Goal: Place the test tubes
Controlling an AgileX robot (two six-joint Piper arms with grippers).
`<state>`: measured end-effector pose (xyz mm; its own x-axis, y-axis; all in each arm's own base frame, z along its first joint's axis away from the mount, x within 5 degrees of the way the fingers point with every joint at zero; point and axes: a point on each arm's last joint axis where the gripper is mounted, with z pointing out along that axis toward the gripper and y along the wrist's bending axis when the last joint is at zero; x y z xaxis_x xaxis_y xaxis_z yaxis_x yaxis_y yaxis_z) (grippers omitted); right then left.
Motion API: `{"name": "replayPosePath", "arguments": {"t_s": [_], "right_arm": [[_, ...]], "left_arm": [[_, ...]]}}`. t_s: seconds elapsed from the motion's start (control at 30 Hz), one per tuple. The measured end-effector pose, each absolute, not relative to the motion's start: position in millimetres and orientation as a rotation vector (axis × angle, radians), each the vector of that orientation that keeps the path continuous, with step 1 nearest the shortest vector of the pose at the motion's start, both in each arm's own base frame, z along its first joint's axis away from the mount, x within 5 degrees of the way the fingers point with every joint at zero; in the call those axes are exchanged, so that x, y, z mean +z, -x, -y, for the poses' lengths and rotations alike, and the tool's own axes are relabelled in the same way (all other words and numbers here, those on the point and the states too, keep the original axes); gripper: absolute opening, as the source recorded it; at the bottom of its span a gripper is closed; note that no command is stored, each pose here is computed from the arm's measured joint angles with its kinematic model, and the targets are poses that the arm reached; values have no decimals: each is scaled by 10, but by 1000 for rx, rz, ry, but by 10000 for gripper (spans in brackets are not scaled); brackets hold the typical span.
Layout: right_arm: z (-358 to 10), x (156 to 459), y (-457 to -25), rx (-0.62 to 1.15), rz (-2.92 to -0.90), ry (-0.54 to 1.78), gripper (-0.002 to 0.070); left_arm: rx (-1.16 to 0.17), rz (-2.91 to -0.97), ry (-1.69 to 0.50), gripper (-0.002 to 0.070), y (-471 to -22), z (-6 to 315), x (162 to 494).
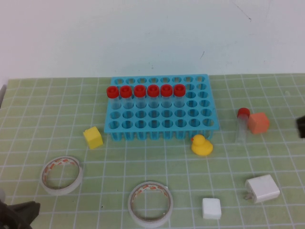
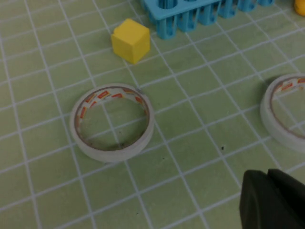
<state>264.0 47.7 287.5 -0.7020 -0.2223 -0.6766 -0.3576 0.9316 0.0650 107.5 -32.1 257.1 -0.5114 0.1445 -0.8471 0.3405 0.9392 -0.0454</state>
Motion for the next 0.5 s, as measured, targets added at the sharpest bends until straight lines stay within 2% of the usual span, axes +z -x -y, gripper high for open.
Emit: {"name": "replayPosePath", "arguments": {"t_s": [0.33, 0.4, 0.5], "right_arm": [[-1025, 2430, -3525, 362, -2498, 518, 11], [-1065, 2334, -3642, 393, -2553, 496, 43], [-1118, 2188, -3836, 418, -2626, 470, 148]], "left_arm": [[-297, -2096, -297, -1, -1086, 335, 2581], [-297, -2096, -297, -1, -1086, 335, 2581], [-298, -2095, -296, -1, -1086, 335, 2581]]}}
